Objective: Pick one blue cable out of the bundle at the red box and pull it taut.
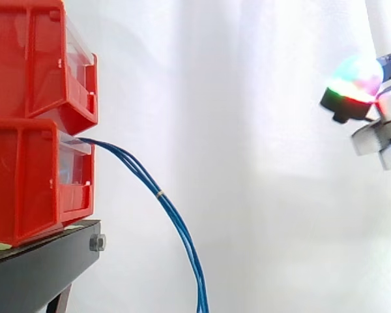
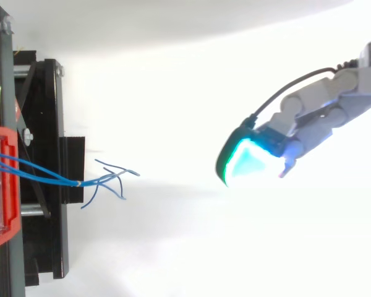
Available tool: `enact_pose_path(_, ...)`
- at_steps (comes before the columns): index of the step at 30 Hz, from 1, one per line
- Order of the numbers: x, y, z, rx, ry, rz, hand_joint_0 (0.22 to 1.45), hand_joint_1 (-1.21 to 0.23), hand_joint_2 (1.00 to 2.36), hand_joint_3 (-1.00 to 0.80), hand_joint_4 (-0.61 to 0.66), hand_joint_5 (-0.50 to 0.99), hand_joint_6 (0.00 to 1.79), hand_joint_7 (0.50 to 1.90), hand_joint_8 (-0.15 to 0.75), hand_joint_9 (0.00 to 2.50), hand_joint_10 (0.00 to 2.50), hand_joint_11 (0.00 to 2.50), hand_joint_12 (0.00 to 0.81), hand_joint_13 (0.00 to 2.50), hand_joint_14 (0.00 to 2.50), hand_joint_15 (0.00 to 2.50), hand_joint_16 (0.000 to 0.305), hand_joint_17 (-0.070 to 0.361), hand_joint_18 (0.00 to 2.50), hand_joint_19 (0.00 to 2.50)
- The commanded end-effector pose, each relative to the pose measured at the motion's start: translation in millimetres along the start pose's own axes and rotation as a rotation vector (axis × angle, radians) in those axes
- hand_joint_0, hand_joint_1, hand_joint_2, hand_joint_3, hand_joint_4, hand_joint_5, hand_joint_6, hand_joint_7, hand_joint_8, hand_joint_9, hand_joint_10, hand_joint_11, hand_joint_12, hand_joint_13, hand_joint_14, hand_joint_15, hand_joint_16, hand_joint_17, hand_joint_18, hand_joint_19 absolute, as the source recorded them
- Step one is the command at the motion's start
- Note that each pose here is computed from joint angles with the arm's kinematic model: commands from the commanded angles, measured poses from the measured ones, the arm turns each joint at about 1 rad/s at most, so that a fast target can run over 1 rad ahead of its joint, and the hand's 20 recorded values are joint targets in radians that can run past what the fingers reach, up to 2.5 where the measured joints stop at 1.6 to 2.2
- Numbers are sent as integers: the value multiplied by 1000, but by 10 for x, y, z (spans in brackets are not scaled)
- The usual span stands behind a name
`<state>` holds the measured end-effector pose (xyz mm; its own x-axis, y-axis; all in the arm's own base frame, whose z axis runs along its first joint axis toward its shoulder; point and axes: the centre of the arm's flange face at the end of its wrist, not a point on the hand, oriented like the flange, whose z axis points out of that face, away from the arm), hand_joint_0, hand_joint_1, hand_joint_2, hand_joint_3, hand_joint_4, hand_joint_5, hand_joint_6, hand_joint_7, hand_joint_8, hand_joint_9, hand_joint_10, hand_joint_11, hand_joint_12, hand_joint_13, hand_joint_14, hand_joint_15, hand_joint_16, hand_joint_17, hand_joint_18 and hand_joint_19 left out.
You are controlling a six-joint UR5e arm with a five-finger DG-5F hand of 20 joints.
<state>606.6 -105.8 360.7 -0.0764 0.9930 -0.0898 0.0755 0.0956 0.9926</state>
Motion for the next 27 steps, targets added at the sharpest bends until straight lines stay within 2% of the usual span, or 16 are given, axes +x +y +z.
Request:
enact_pose_path(1,46,-201,177,-18,4,0,482,-863,1000,-500,189,-216,502,732,276,146,3,233,389,120,7,187,59,133,136,265)
enact_pose_path(2,65,-329,288,-35,4,1,486,-869,1000,-500,161,-211,502,735,273,142,3,227,387,97,6,179,59,133,113,253)
enact_pose_path(6,94,-472,431,-69,3,3,493,-888,1000,-500,123,-205,502,728,267,135,4,226,386,55,6,162,60,135,45,225)
enact_pose_path(7,105,-533,515,-101,-1,5,491,-888,1000,-500,119,-205,502,730,268,137,3,218,387,55,6,162,60,136,44,225)
enact_pose_path(8,105,-533,515,-101,-1,5,487,-885,1000,-500,117,-205,501,725,270,146,4,235,389,57,6,163,61,137,45,235)
enact_pose_path(9,123,-575,614,-148,-14,10,484,-885,1000,-500,118,-205,502,725,270,152,5,223,389,61,6,163,61,137,47,234)
enact_pose_path(12,128,-650,684,-166,-34,14,477,-910,1000,-500,129,-199,501,707,286,204,3,196,399,122,5,147,62,140,117,206)
enact_pose_path(13,145,-778,752,-167,-45,28,477,-910,1000,-500,129,-199,501,707,287,210,3,197,398,127,5,144,62,140,120,205)
enact_pose_path(15,169,-915,837,-175,-49,50,477,-905,1000,-500,132,-198,501,708,287,216,3,198,396,136,5,147,62,141,128,203)
enact_pose_path(17,198,-901,877,-201,-46,60,474,-902,1000,-500,135,-198,501,705,289,223,3,197,397,140,7,151,63,141,137,210)
enact_pose_path(20,250,-939,914,-207,-52,59,474,-896,1000,-500,143,-195,501,705,296,261,4,236,399,154,6,156,62,140,143,208)
enact_pose_path(22,257,-989,922,-191,-76,53,473,-893,1000,-500,146,-195,501,705,296,264,3,233,400,155,6,159,63,141,144,208)
enact_pose_path(24,258,-1120,953,-173,-94,59,469,-882,1000,-500,148,-195,501,705,297,259,6,237,402,158,7,156,63,142,146,214)
enact_pose_path(25,268,-1232,992,-162,-104,69,468,-881,1000,-500,150,-195,501,706,297,257,6,232,403,159,6,160,63,142,147,220)
enact_pose_path(26,273,-1365,1062,-159,-100,90,466,-878,1000,-500,151,-196,501,703,298,256,3,233,403,158,6,160,63,142,148,218)
enact_pose_path(27,273,-1365,1062,-159,-100,90,463,-875,1000,-500,153,-196,501,708,299,254,3,232,404,160,6,157,63,143,149,218)
